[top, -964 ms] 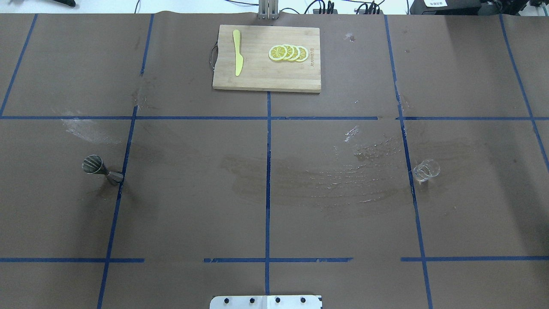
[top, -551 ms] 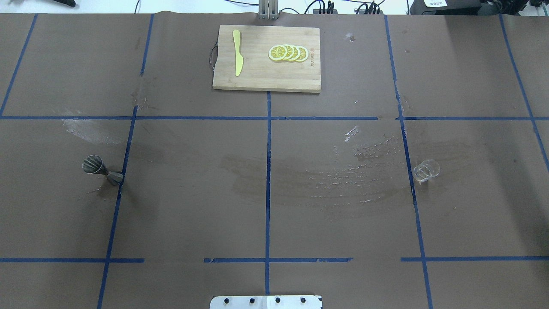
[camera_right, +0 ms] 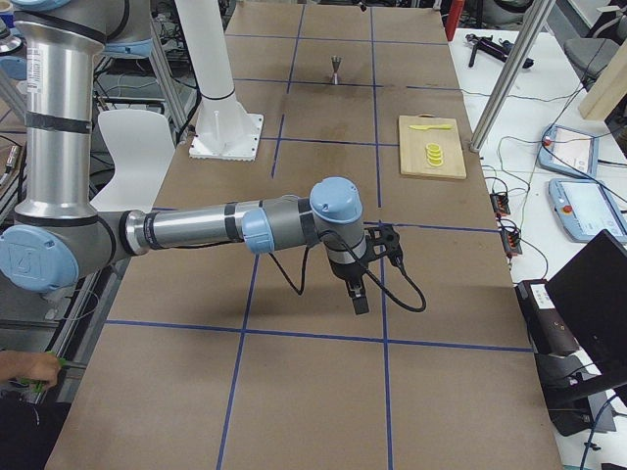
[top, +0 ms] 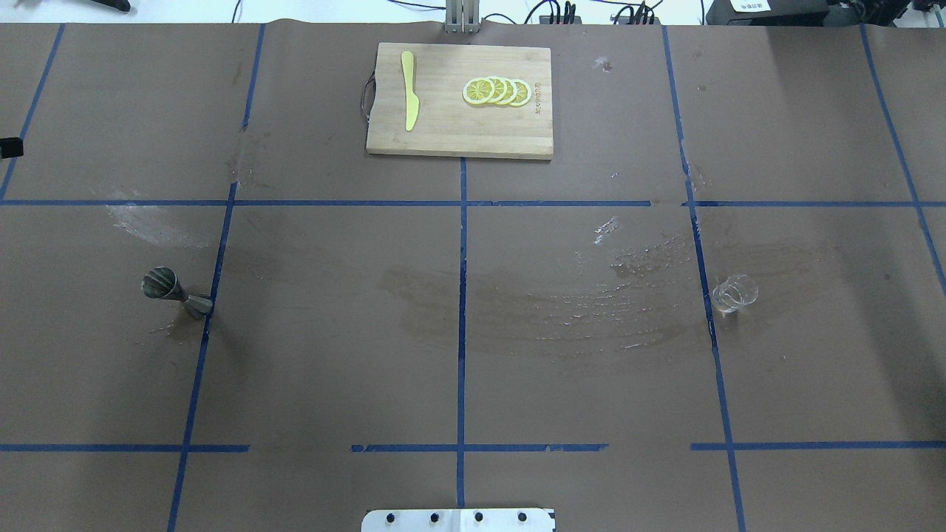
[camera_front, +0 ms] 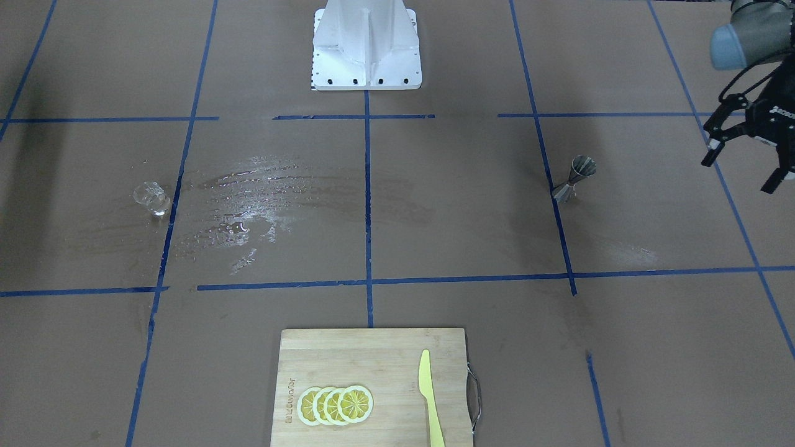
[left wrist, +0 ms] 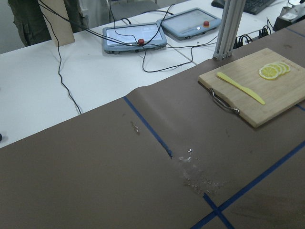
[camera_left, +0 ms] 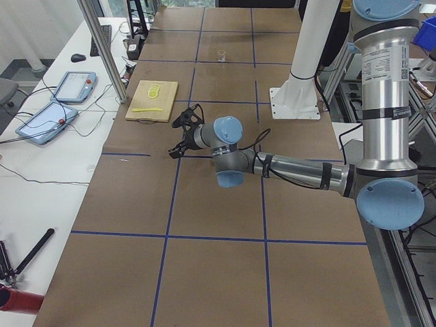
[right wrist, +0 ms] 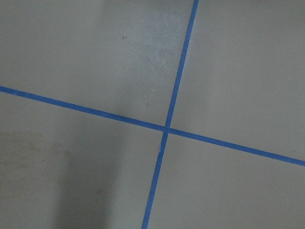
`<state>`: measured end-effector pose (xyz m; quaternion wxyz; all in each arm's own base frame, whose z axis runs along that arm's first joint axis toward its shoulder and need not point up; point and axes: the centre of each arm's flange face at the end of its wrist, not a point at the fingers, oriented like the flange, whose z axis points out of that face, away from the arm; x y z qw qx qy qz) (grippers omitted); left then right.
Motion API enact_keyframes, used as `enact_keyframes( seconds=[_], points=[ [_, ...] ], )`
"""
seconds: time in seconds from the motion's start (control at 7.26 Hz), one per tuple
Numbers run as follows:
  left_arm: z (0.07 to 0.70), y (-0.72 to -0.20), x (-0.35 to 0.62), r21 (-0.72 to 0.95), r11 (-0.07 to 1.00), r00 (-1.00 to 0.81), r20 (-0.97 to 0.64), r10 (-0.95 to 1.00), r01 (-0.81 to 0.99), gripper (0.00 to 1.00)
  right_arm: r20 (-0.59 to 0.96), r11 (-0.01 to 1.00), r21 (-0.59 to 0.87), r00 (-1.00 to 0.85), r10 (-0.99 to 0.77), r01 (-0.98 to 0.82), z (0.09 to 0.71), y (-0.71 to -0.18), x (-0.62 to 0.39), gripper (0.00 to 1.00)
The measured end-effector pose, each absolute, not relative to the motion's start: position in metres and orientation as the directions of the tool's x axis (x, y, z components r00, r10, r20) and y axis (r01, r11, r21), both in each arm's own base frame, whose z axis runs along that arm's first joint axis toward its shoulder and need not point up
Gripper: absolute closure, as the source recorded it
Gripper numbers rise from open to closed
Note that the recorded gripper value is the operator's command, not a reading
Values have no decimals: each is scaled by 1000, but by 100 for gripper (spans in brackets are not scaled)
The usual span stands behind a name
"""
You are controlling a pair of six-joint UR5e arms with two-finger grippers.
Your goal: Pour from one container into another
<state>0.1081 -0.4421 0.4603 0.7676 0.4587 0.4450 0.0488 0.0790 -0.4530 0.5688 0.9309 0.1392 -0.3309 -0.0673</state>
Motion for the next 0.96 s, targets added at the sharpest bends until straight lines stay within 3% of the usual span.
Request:
enact_keyframes(
  seconds=[0.96],
  points=[
    [465,-306,292,672,416,636,-731,246,612,0,600,956,292,772,-208,31,574,-450,80,0]
  ],
)
